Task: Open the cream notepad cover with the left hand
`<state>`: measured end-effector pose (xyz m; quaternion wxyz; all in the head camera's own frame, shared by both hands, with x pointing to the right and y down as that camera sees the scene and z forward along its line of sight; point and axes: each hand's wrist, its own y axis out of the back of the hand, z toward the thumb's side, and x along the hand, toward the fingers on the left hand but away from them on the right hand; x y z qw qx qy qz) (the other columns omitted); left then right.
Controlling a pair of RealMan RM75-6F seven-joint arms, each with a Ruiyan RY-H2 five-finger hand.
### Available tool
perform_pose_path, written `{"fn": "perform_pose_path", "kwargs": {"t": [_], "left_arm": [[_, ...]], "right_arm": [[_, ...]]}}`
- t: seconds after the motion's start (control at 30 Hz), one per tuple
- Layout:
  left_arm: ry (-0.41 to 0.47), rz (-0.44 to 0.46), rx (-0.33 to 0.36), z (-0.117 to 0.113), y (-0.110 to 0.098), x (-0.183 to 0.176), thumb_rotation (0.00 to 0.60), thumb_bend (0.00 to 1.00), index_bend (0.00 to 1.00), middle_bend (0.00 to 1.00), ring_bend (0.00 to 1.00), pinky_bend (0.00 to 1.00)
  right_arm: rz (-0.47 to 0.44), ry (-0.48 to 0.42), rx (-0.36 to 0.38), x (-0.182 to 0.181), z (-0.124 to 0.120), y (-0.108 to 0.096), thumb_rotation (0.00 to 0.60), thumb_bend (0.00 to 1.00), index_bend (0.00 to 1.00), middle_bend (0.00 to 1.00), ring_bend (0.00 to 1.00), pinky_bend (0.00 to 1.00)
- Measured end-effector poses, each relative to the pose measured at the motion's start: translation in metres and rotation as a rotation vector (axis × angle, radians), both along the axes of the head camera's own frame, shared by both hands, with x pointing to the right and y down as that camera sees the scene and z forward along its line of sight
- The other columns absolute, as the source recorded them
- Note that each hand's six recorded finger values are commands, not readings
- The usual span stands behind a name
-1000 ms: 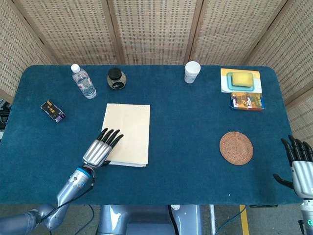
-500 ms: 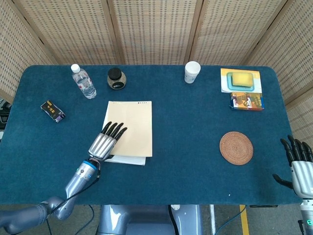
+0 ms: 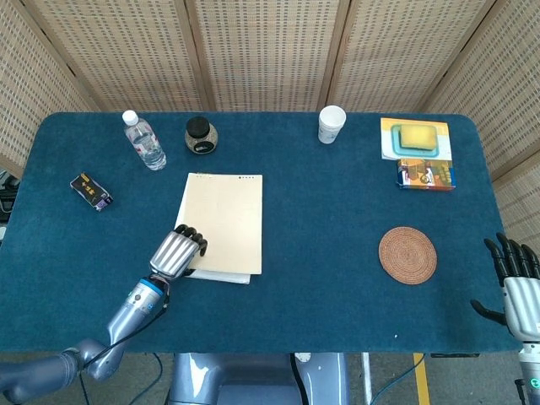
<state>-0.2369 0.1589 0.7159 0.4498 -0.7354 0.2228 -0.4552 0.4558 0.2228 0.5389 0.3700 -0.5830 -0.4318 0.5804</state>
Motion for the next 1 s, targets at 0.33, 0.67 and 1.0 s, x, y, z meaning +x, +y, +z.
{"fn": "perform_pose_path", "kwargs": {"t": [0.33,0.67,1.0], "left_arm": [[0.038,0.075,0.022,-0.023,0.017,-0.02,0.6,0.64,0.7,0.6,0.41,0.33],[0.068,0.195,-0.013,-0.055,0.058,-0.046,0.6,0.65,0.73,0.61,0.43,0.33],[0.161,0.269,-0.104,-0.082,0.106,-0.06,0.6,0.65,0.73,0.61,0.43,0.33]], "right_arm": [[-0.008,-0.002,-0.004,-0.003,0.001,0.001,0.6,0.0,0.0,0.0,0.0,0.0],[-0.019,0.004,-0.008,-0.007,0.003,0.003,0.6,0.0,0.0,0.0,0.0,0.0],[-0.026,0.007,-0.01,-0.009,0.003,0.004,0.6,0.0,0.0,0.0,0.0,0.0]]}}
